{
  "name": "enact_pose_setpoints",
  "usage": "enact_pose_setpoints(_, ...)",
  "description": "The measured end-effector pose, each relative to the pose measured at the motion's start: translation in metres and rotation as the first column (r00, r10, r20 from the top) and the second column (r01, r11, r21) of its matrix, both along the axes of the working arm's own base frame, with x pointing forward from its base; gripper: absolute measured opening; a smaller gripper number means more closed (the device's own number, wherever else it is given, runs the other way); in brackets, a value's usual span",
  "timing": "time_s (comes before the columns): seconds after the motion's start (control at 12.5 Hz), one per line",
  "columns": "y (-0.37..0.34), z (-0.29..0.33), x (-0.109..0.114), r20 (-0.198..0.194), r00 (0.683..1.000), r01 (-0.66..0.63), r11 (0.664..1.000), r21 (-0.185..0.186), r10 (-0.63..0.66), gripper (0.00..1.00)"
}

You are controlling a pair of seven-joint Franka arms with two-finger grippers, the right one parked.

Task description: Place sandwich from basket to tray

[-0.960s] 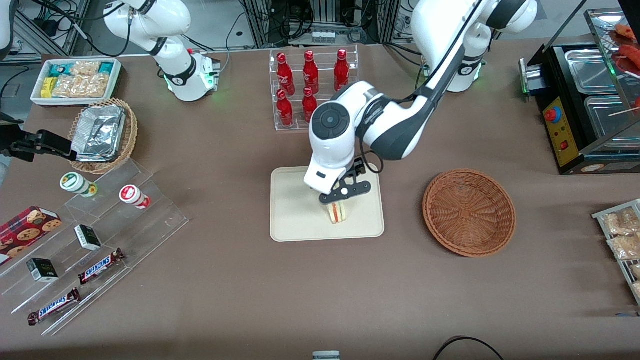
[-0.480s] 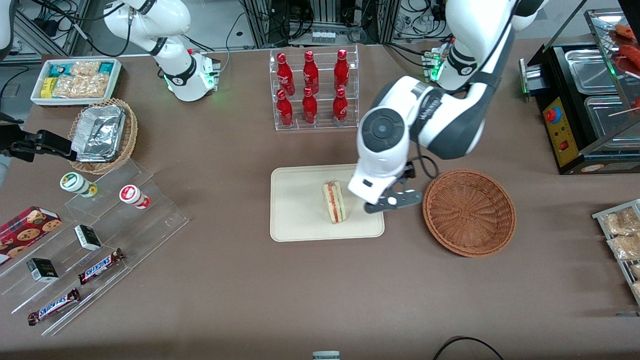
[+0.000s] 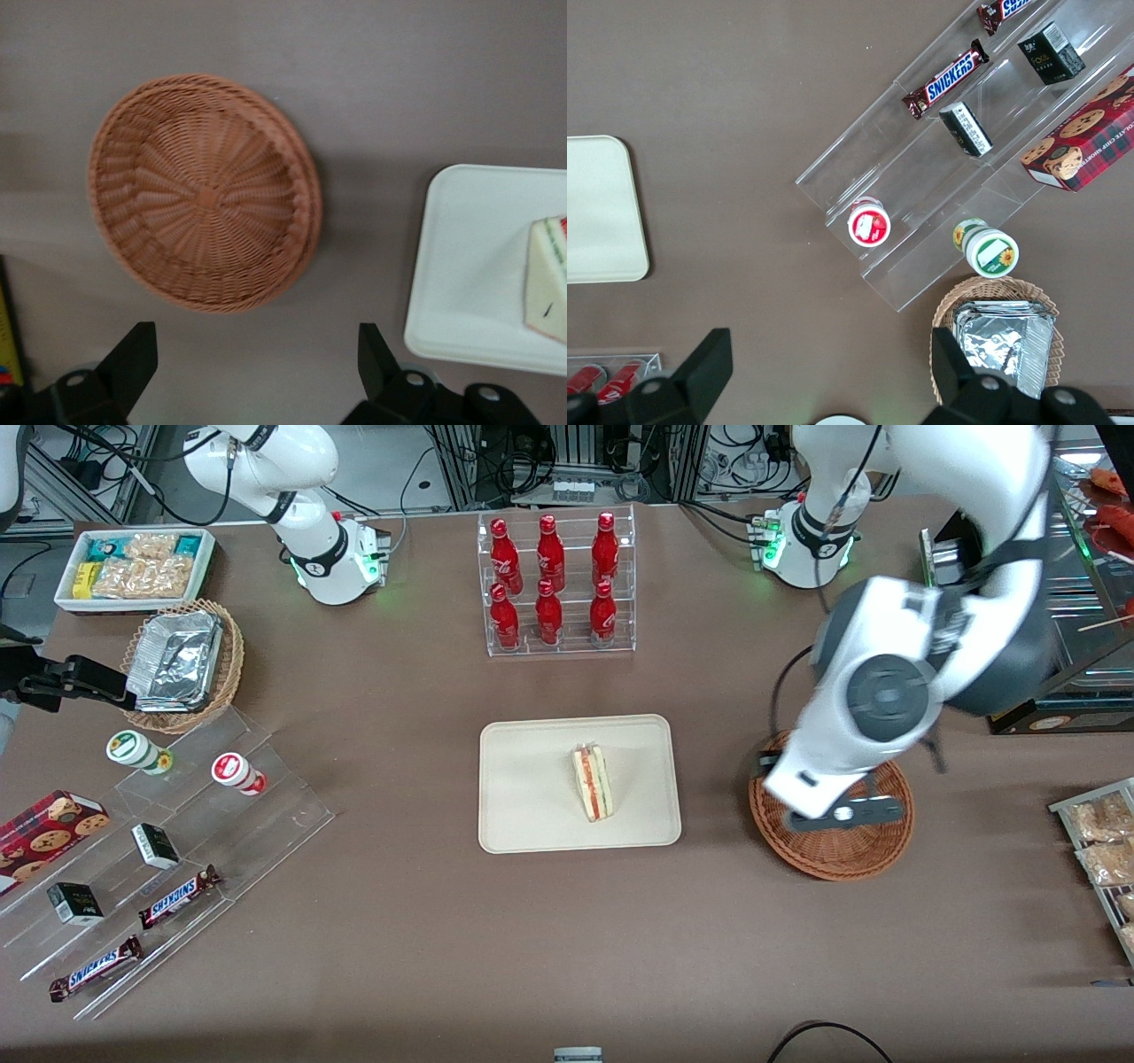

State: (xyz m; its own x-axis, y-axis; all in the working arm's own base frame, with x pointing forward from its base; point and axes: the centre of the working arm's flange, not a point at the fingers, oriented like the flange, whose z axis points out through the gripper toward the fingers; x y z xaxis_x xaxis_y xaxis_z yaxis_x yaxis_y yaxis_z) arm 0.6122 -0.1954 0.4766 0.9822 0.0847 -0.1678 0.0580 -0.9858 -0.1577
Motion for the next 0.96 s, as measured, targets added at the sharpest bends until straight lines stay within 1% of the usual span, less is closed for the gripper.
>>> enact_pose_setpoints(0.16,0.041,0.026,-0.009,-0.030,0.999,0.034,0.999,-0.022,-0.035,1.00)
enact_pose_setpoints(0.24,0.058,0.039,-0.013,-0.040,0.998,0.054,0.998,-0.040,-0.056,1.00)
enact_pose_setpoints(0.4,0.091,0.064,-0.024,-0.053,0.994,0.087,0.992,-0.092,-0.092,1.00)
enact_pose_setpoints(0.56,0.127,0.094,-0.037,-0.044,0.991,0.121,0.984,-0.131,-0.127,1.00)
enact_pose_setpoints(0.72,0.159,0.127,-0.058,-0.033,0.987,0.150,0.974,-0.167,-0.157,1.00)
enact_pose_setpoints(0.8,0.171,0.144,-0.069,-0.021,0.987,0.154,0.973,-0.174,-0.160,1.00)
enact_pose_setpoints(0.96,0.184,0.168,-0.088,0.003,0.988,0.153,0.973,-0.174,-0.155,1.00)
